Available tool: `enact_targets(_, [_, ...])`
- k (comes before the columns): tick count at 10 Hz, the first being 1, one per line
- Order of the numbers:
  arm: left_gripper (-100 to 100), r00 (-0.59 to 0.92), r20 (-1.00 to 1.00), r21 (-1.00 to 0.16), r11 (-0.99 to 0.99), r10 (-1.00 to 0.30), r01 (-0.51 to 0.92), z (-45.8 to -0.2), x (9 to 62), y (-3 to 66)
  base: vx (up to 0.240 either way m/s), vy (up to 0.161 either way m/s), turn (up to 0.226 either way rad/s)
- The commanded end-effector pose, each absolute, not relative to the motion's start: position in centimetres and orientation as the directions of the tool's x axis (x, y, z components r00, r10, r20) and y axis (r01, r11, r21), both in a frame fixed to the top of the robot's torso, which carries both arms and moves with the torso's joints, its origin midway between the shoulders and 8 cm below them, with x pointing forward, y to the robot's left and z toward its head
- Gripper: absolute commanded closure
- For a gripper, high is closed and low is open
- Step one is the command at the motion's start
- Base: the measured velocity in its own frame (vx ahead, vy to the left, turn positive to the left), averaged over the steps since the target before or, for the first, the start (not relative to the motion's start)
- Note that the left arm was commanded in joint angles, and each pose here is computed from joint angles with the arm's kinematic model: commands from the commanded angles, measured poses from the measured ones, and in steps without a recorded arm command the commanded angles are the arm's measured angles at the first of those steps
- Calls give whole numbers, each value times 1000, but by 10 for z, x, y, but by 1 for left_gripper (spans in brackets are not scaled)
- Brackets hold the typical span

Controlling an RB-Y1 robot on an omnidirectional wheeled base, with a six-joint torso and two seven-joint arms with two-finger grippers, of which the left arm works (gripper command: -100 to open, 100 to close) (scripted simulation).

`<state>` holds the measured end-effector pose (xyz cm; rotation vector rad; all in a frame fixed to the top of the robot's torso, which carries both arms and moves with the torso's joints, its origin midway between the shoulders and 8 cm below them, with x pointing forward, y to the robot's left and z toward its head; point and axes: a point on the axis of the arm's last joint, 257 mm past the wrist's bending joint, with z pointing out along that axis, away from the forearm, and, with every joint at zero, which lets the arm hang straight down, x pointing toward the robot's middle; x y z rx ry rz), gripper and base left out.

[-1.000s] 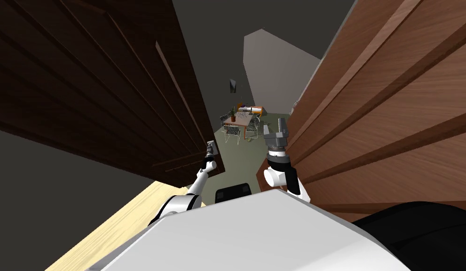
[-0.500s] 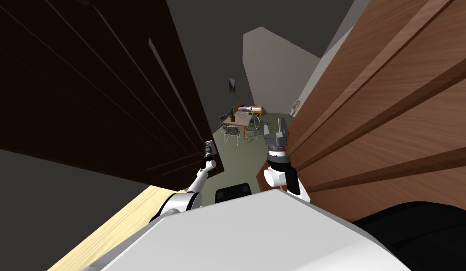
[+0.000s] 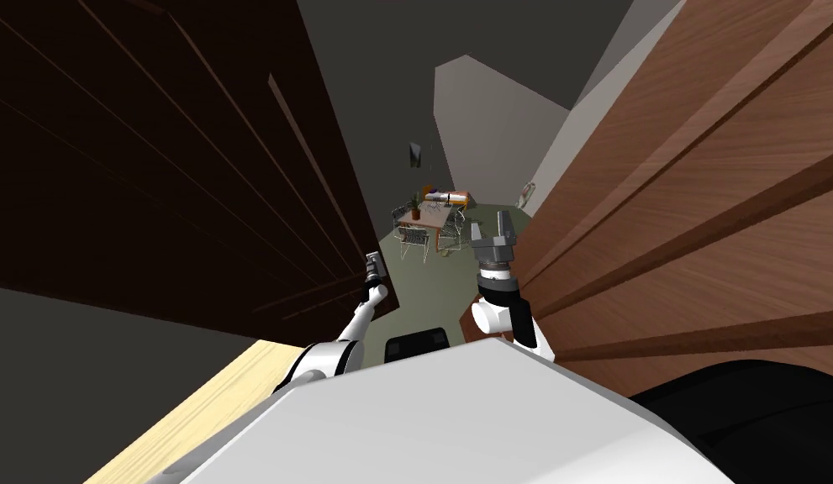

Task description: Push the door open

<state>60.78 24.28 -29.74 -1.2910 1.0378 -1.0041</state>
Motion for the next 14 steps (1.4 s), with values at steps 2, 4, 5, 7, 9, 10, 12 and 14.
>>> enact_targets(2, [100,285,-9,-1000,11,-958,4,-294,607,243,109,-16,-7])
enact_targets(4, [100,323,-40,-999,46,-946,9,-290,606,274,78,7,19])
enact_targets(5, [100,323,-40,-999,46,-946,9,-290,606,274,149,14,10])
enact_targets(7, [100,365,-53,-998,62,-929,13,-286,604,296,136,23,43])
enact_targets(9, [-100,383,-47,-998,59,-923,20,-285,604,303,97,32,-31])
enact_targets(10, [-100,404,-47,-998,63,-913,25,-283,603,310,-109,47,-254])
enact_targets(12, [-100,430,-46,-997,65,-902,30,-281,601,317,-139,55,-153])
enact_targets(14, [-100,458,-43,-997,66,-888,34,-279,599,323,-87,25,-156])
